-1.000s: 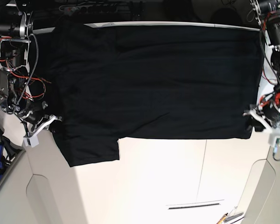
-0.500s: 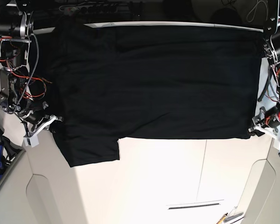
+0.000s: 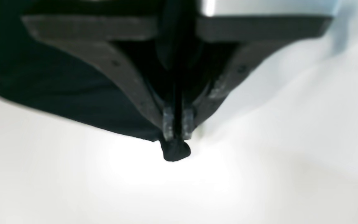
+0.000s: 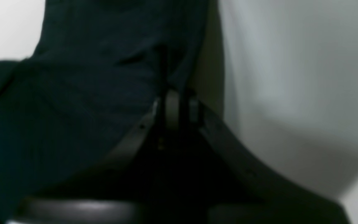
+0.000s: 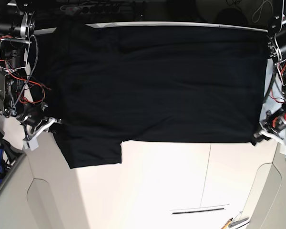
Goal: Fold the T-shirt properly
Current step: 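Grasp the hem corners of the shirt with both grippers, then fold the hem up over the shoulders with both grippers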
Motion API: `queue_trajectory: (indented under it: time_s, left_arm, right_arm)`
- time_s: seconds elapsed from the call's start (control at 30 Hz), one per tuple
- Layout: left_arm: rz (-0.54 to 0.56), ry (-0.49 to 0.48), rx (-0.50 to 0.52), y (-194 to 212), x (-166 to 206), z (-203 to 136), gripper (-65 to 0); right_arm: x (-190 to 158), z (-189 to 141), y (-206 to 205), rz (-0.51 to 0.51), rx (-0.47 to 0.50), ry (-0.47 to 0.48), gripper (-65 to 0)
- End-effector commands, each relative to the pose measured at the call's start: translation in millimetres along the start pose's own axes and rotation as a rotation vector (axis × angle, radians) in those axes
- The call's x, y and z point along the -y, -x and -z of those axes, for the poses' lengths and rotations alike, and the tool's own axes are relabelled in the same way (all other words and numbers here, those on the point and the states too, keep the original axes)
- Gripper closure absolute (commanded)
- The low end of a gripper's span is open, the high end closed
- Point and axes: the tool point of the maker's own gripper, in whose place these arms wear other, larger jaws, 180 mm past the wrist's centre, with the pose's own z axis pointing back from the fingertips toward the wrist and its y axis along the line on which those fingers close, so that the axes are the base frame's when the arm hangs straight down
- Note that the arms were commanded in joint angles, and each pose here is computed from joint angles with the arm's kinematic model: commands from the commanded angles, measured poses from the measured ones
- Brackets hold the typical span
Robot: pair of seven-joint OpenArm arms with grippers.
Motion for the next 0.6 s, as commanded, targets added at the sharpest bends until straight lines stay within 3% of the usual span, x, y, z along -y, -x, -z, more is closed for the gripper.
queue_trajectory:
  time_s: [0.0, 0.27, 0.4, 0.57]
  left_arm:
    - [0.032, 0.013, 0.084, -38, 1, -15, 0.0]
    - [-0.023, 0.173, -0.019, -18, 27, -57, 0.0]
    - [-0.074, 0.232, -0.036, -3, 28, -81, 0.0]
    - [-0.097, 0.203, -0.072, 24, 11, -104, 0.0]
  right_arm:
    - [0, -15, -35, -0.013, 0.087, -0.008, 0.0]
    - [1, -84, -57, -0.014, 0.193, -0.003, 0.0]
    - [0, -111, -32, -0.057, 0.152, 0.034, 0.0]
    - [-6, -128, 17, -0.087, 0.06, 0.053, 0.0]
